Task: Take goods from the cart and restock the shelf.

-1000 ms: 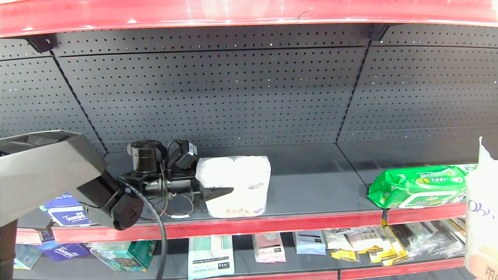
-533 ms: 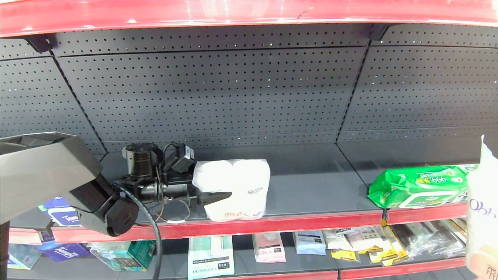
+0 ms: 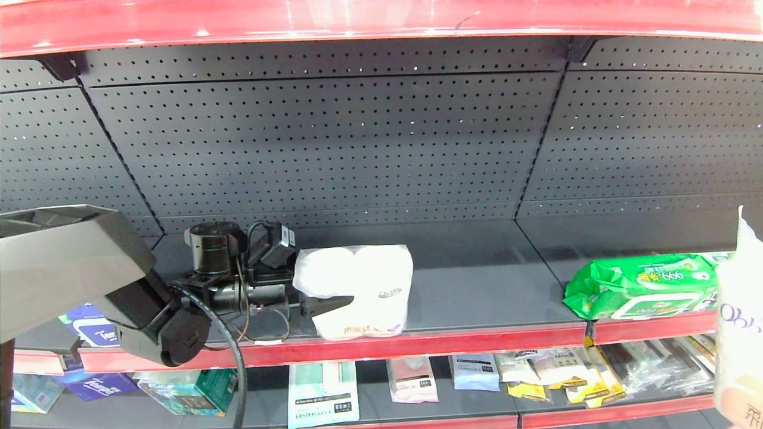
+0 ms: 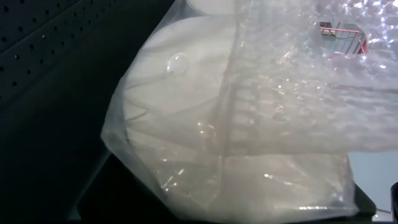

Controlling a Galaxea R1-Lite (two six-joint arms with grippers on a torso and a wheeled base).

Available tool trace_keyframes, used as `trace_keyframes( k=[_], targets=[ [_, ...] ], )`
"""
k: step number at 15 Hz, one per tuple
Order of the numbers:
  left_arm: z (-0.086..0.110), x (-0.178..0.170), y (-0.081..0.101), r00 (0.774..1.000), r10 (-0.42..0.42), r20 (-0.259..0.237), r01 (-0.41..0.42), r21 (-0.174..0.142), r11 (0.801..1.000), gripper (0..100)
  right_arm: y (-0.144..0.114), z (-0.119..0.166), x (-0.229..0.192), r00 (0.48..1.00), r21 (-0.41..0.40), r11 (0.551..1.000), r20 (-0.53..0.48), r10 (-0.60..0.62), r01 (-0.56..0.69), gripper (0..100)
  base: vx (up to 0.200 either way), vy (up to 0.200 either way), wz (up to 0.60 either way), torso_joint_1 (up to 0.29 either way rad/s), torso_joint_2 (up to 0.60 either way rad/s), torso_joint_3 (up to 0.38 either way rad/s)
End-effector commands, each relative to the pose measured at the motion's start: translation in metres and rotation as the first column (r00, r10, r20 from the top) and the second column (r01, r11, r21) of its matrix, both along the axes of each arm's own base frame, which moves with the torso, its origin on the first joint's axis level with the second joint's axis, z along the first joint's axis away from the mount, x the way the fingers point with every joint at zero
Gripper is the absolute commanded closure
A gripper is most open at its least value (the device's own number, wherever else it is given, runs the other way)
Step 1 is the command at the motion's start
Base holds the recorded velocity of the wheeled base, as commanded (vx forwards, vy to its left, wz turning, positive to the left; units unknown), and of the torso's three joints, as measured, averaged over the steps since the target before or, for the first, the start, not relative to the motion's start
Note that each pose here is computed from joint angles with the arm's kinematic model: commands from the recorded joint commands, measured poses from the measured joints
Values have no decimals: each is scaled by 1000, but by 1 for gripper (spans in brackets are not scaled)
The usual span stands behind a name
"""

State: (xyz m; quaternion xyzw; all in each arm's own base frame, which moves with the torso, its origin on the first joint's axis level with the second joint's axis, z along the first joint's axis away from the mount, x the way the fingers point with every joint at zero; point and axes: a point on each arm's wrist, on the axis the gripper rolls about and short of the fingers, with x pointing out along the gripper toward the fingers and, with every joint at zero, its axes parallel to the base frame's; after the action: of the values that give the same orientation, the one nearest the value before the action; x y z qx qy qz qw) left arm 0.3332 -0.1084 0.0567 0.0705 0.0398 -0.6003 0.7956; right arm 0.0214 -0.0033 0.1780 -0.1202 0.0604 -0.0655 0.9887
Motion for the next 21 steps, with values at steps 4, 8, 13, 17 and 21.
trace_keyframes(
  k=[4,8,13,17,21],
  targets=[
    [-7,-1,1,1000,0,-27,0,1,1000,100,0,0,0,1000,-1,1000,0,-1,1,100,0,0,0,0,0,0],
    [-8,-1,1,999,-2,-32,2,2,1000,100,0,2,0,1000,-1,1000,6,-1,1,100,0,0,0,0,0,0],
    [-7,-4,0,999,-15,-31,15,-1,1000,0,0,2,-1,1000,0,1000,9,-1,1,100,0,0,0,0,0,0],
    [9,-13,2,1000,-14,-20,14,-20,1000,0,0,2,-1,1000,0,1000,9,-1,1,100,0,0,0,0,0,0],
    [50,-35,9,1000,-1,-9,0,-88,996,0,0,3,0,1000,0,1000,10,-1,1,100,0,0,0,0,0,0]
  ],
)
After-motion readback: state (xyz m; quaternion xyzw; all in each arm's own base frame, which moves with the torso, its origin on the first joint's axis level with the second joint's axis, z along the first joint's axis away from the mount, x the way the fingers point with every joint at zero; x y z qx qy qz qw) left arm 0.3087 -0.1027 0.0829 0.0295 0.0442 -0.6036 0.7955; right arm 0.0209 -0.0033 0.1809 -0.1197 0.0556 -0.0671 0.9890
